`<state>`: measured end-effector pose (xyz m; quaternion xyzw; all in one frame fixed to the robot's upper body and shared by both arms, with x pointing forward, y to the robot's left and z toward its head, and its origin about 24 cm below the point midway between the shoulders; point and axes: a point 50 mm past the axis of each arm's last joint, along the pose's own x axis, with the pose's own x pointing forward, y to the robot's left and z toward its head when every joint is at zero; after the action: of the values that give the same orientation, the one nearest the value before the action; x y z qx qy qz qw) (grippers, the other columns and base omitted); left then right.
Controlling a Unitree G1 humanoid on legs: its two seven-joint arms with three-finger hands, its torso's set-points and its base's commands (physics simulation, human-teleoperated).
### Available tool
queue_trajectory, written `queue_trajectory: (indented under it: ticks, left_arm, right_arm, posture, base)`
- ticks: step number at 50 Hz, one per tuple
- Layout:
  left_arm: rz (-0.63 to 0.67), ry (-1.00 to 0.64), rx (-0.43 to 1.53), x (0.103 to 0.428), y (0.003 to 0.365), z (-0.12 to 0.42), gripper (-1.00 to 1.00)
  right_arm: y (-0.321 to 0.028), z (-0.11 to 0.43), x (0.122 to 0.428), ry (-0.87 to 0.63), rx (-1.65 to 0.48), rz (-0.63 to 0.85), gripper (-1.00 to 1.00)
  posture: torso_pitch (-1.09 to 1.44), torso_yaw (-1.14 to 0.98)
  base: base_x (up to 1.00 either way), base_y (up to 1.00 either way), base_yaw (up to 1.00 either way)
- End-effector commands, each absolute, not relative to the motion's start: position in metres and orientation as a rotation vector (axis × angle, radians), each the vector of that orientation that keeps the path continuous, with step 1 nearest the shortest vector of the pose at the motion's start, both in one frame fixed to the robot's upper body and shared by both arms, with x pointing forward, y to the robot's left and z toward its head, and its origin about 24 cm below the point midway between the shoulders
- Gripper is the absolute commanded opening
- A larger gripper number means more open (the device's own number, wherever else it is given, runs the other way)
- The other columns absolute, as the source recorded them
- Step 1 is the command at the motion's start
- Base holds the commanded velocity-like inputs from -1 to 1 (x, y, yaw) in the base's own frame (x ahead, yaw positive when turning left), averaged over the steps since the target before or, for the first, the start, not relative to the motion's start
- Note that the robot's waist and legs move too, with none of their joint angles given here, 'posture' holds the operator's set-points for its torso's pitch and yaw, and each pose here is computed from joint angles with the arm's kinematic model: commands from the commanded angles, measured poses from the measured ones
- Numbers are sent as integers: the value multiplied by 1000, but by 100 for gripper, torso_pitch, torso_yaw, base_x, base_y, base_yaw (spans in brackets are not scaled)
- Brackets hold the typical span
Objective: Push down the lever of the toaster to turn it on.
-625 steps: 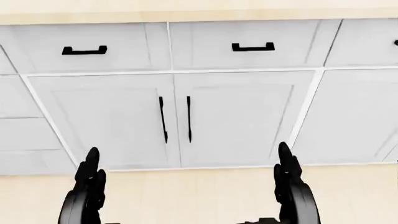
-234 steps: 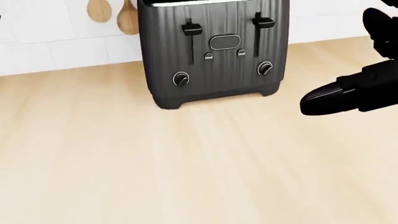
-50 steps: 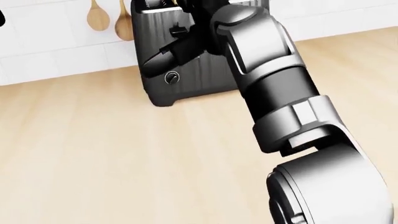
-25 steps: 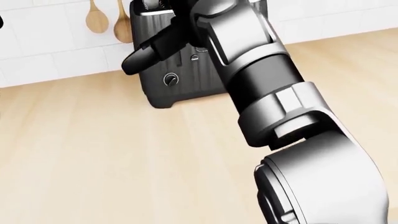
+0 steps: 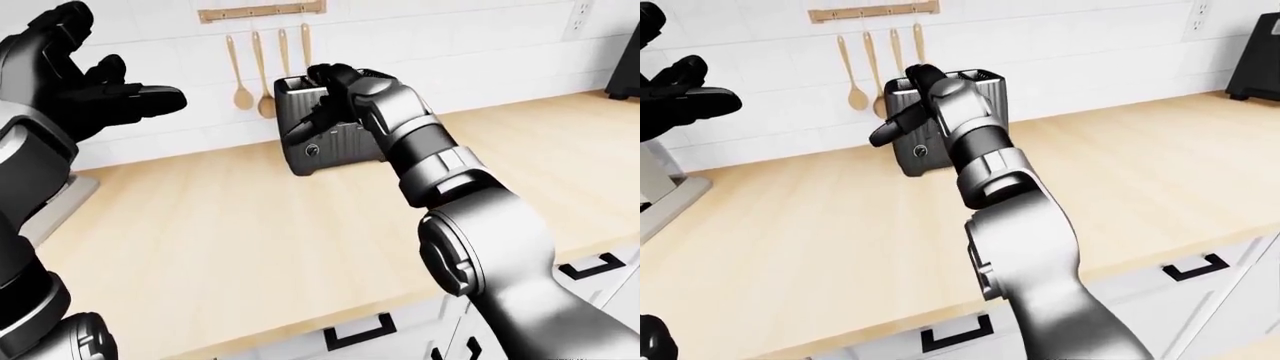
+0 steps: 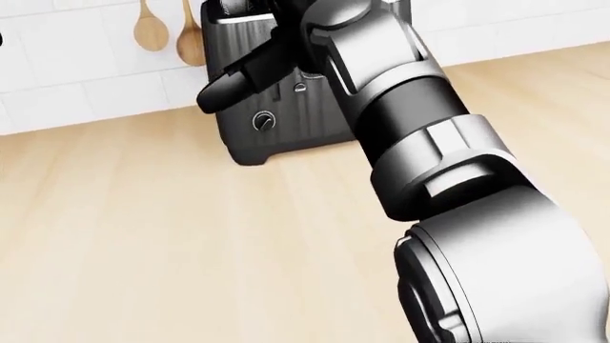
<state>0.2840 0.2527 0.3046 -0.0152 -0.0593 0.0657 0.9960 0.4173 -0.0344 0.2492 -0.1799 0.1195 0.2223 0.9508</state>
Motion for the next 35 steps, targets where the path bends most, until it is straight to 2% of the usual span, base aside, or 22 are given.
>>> queue_trajectory:
  ticks: [1,21,35]
  left_arm:
    - [140,-194,-30,279,254,319,100]
    - [143,-198,-32,277,255,319,100]
    - [137,-201,-31,275,253,319,100]
  right_arm:
    - [-32,276,417,139,-373,444,100]
    - [-33,257,418,172,-356,454,100]
    - [-37,289,417,109,-351,433,100]
  posture:
    - [-40,0]
    - [-40,0]
    - [-40,0]
  base:
    - [0,0,0]
    - [0,0,0]
    - [0,0,0]
